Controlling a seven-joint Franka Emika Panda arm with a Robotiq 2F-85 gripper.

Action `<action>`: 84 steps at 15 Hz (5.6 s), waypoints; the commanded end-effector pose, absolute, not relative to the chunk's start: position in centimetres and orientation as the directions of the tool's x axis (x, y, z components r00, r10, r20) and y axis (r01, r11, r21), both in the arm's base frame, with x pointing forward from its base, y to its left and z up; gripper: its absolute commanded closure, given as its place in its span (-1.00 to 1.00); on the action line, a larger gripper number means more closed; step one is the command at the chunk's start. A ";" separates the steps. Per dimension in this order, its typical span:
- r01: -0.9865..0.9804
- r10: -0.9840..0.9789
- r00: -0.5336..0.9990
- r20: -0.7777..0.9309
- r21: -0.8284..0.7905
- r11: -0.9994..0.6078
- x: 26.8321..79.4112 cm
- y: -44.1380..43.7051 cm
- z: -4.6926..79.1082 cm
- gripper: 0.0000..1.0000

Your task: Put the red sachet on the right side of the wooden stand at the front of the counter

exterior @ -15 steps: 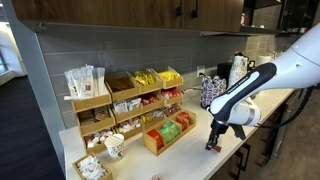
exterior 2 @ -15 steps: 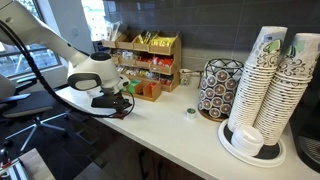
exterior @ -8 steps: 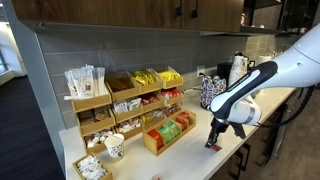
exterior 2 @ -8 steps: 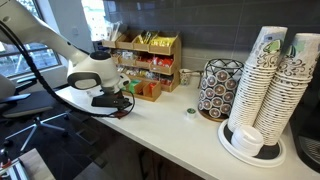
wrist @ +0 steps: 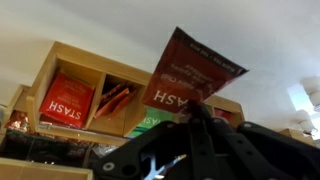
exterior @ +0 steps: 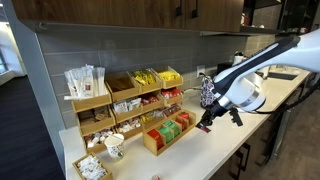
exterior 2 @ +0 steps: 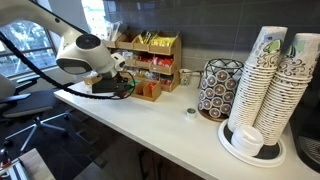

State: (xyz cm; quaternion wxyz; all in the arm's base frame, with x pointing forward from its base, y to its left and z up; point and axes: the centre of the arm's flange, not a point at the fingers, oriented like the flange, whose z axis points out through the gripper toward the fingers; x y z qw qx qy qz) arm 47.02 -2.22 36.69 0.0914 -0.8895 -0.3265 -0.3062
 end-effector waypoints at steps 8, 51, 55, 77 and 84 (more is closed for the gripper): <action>0.636 0.502 0.538 0.677 0.066 -0.769 48.0 -2.2 36.8 1.00; 0.493 0.425 0.145 0.893 0.307 -0.814 57.5 -8.4 27.7 1.00; 0.500 0.438 0.144 0.887 0.317 -0.806 57.9 -8.3 27.6 1.00; 0.536 0.439 0.205 0.875 0.275 -0.798 55.8 -8.6 28.9 -1.00; 0.598 0.498 0.308 0.810 0.242 -0.764 52.4 -8.4 33.5 -1.00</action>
